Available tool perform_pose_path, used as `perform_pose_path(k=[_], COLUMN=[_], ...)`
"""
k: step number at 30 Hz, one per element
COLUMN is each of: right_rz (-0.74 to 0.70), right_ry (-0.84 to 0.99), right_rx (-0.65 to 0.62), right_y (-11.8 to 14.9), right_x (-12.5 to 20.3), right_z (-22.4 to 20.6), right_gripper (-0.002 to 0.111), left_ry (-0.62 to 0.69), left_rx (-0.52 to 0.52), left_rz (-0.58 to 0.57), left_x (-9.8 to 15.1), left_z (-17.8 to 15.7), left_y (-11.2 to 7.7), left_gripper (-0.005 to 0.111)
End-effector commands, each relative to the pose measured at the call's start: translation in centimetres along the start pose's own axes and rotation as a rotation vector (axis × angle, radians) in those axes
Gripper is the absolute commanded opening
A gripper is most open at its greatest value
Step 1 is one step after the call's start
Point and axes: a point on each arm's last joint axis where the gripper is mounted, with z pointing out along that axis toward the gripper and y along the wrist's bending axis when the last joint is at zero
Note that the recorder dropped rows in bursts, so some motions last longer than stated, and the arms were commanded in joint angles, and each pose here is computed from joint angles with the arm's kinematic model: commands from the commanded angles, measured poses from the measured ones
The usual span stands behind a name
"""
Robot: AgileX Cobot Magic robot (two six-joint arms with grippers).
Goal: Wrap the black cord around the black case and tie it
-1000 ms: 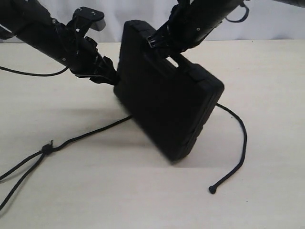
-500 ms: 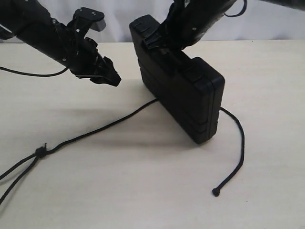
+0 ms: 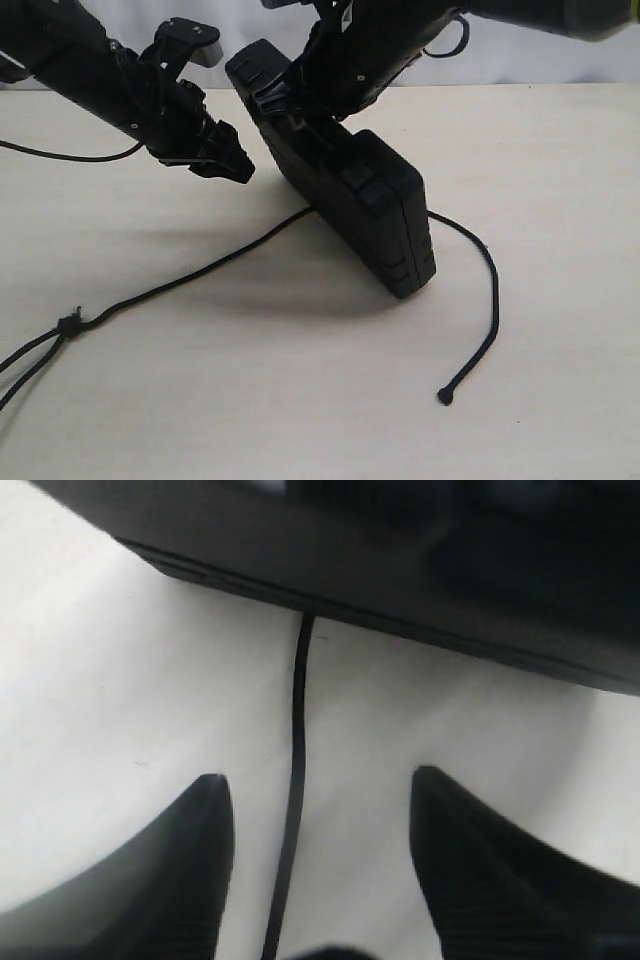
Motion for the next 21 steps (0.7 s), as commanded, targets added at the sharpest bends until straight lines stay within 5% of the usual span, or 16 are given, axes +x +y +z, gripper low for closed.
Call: perform_pose_path(k=[1, 5, 11, 21], right_rz=[0.013, 0.002, -0.112, -0.234], right_ry=[0.013, -0.030, -0.024, -0.301], right_rx=[-0.012, -0.009, 0.016, 0.033], right_y=[0.2, 0.2, -0.1, -0.3], right_x=[0.0, -0.4, 0.4, 7.8], right_z=[-1.0, -3.7, -9.0, -13.3], right_gripper=[0.052, 0.062, 0.061, 0.061], left_ry=[-0.040, -0.042, -0.040, -0.040], left_rx=[0.005, 0.003, 0.005, 0.005], left_rz=[-0.033, -0.033, -0.033, -0.033], left_x=[-0.4, -0.4, -0.4, -0.4], left_z=[0.1, 0.1, 0.1, 0.1], left_y=[-0.3, -0.2, -0.3, -0.3], left_gripper=[0.051, 0.051, 0.051, 0.051])
